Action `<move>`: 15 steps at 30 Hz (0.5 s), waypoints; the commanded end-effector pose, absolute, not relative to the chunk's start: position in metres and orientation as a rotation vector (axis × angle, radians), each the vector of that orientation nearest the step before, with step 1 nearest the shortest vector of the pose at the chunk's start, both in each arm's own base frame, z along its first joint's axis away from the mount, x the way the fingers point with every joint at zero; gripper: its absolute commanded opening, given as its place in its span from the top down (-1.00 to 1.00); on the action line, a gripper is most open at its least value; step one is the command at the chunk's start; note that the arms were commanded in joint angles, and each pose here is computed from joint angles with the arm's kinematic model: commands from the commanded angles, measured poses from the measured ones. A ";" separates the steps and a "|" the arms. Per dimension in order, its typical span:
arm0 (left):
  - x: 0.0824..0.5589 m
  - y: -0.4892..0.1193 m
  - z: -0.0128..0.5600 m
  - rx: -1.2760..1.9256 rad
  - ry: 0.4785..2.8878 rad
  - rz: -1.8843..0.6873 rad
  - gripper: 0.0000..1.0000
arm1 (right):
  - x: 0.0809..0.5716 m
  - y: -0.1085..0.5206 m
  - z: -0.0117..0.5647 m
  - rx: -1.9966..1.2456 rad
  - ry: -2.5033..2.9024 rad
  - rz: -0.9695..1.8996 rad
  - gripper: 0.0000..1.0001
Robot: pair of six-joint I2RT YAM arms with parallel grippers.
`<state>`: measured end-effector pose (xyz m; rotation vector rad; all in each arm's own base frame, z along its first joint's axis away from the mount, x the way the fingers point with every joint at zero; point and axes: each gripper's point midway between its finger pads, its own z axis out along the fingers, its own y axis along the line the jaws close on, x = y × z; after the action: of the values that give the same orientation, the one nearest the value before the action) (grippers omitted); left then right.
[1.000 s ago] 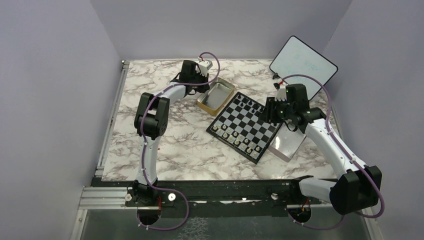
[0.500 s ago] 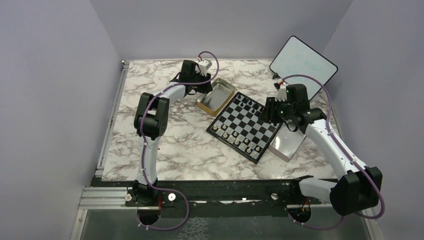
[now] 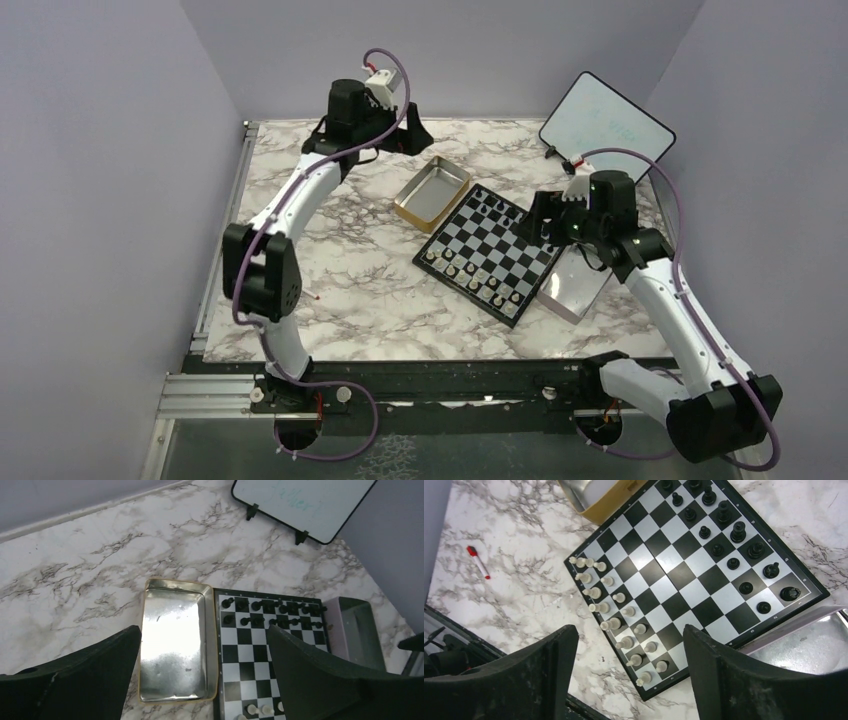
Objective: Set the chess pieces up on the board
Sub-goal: Reset both arms
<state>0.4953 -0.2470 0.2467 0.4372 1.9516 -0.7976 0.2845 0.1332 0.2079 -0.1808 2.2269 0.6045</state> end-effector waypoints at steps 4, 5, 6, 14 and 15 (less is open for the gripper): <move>0.403 -0.227 0.305 0.424 1.898 -0.874 -0.98 | 0.270 0.137 0.248 -0.199 2.104 0.665 -1.00; 0.393 -0.223 0.306 0.425 1.894 -0.869 -0.98 | 0.267 0.136 0.249 -0.190 2.101 0.663 -1.00; 0.383 -0.220 0.307 0.428 1.887 -0.867 -0.98 | 0.265 0.135 0.249 -0.181 2.098 0.664 -1.00; 0.299 -0.202 0.287 0.472 1.851 -0.916 -0.98 | 0.249 0.126 0.251 -0.096 1.996 0.661 -1.00; 0.291 -0.200 0.284 0.468 1.848 -0.923 -0.98 | 0.248 0.122 0.251 -0.066 1.985 0.650 -1.00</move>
<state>0.3259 -0.2039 0.2856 0.4431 1.8863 -0.8681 0.2482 0.1295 0.2445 -0.1521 2.0477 0.6651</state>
